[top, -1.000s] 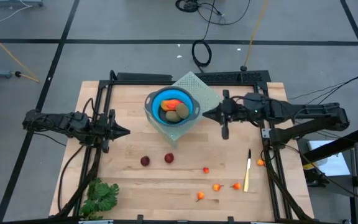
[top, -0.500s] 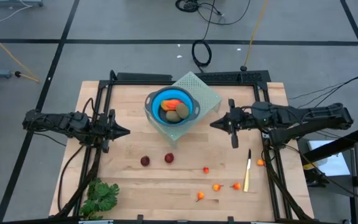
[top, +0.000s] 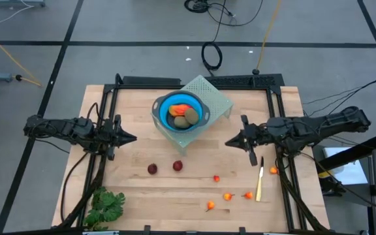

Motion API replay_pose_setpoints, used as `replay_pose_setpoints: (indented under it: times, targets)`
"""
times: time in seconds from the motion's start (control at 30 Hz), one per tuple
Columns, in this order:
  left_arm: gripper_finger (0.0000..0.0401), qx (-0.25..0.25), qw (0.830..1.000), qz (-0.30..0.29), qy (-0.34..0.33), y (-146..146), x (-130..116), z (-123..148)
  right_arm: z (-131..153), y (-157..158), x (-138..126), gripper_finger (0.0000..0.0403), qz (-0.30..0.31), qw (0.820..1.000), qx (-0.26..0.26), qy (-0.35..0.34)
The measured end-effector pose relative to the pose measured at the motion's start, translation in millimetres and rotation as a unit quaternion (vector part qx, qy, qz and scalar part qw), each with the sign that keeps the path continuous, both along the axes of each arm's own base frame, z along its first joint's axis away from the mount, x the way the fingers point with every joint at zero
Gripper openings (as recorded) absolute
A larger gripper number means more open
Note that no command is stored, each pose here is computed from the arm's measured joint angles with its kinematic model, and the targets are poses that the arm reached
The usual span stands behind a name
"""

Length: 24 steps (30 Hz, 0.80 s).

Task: Pick & Place Fruit
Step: Put the pomegranate into the collapsible colander on the shelf

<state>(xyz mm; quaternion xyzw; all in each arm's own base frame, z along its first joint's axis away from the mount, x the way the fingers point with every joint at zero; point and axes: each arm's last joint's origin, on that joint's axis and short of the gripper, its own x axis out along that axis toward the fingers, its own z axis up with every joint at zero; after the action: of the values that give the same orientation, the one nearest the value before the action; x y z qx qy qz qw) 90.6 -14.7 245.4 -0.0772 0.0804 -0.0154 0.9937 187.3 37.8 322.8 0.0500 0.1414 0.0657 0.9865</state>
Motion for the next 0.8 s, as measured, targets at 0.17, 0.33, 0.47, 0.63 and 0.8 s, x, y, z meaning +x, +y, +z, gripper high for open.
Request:
replay_pose_setpoints:
  times: [0.17, 0.33, 0.47, 0.63, 0.8]
  targets:
    - [0.0021, -0.001, 1.0, 0.0, 0.0, 0.0, 0.0, 0.0, -3.3, -0.8, -8.2, 0.0, 0.003, 1.0, 0.001, -0.006]
    - [0.0021, -0.012, 1.0, 0.002, 0.0, 0.0, 0.0, 0.0, -8.8, -3.0, -18.7, 0.0, 0.004, 1.0, 0.003, -0.012]
    - [0.0021, -0.019, 1.0, 0.003, 0.001, 0.0, 0.0, 0.0, -11.9, -4.7, -26.7, 0.0, 0.004, 1.0, 0.005, -0.021]
    - [0.0021, -0.018, 1.0, 0.01, 0.0, 0.4, 0.0, 0.0, -21.8, -6.4, -34.3, 0.0, 0.004, 0.998, 0.013, -0.056]
    - [0.0021, -0.018, 1.0, 0.021, 0.0, 1.0, 0.0, 0.1, -38.4, -8.3, -42.6, 0.0, 0.003, 0.996, 0.029, -0.09]
